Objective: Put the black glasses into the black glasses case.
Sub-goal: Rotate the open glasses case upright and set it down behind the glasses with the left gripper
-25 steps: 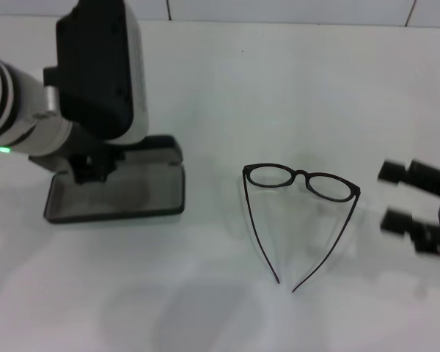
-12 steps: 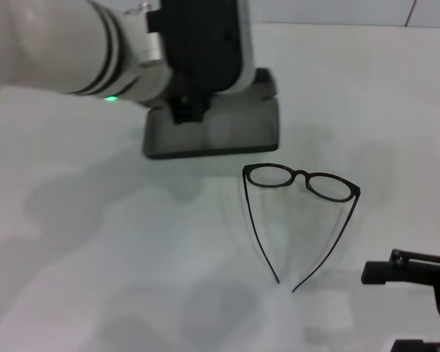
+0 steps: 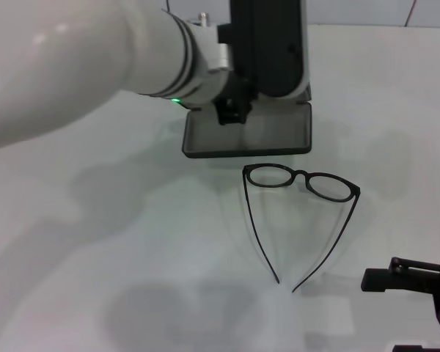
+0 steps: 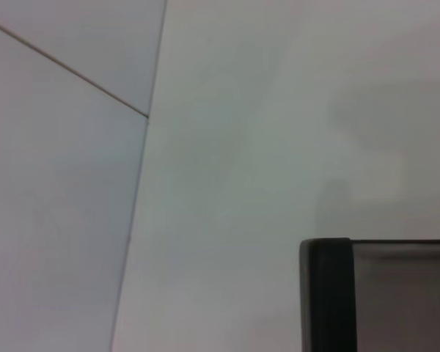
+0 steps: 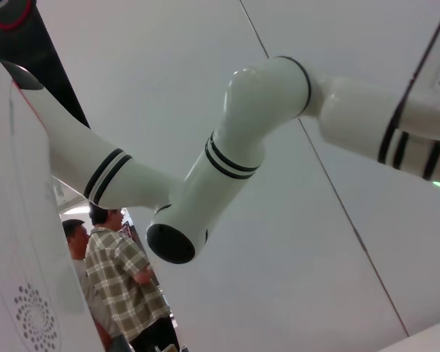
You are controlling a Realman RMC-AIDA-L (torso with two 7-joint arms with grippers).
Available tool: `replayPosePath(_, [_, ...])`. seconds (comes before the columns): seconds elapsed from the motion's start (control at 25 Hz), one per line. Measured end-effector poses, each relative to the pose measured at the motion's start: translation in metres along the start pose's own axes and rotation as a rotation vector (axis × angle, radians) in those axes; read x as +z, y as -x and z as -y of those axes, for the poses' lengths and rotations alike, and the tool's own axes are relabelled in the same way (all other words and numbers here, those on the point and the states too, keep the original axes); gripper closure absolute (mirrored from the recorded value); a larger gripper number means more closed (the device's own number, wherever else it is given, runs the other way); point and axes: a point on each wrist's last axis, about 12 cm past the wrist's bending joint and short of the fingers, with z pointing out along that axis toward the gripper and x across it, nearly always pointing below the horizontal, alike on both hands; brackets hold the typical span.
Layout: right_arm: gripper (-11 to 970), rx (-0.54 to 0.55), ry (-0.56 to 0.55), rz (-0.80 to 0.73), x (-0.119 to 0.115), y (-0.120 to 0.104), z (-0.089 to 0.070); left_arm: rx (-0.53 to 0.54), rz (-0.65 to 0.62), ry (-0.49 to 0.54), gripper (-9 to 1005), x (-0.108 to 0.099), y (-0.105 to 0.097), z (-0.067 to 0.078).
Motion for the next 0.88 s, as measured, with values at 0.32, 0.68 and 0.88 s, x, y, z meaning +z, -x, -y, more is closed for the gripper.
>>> replayPosePath(0.32, [118,-0.002,-0.009,0.001,0.000,0.001,0.003,-0.027,0.007,-0.001,761,0.012,0.014,0.000])
replayPosePath(0.68, [118,-0.002,-0.016,0.000,-0.001,0.001,0.003,0.033,-0.029,-0.034,752,0.031,0.026,0.007])
replayPosePath(0.88, [119,-0.001,-0.021,-0.001,-0.002,0.000,0.002,0.055,-0.068,-0.054,747,0.041,0.030,0.011])
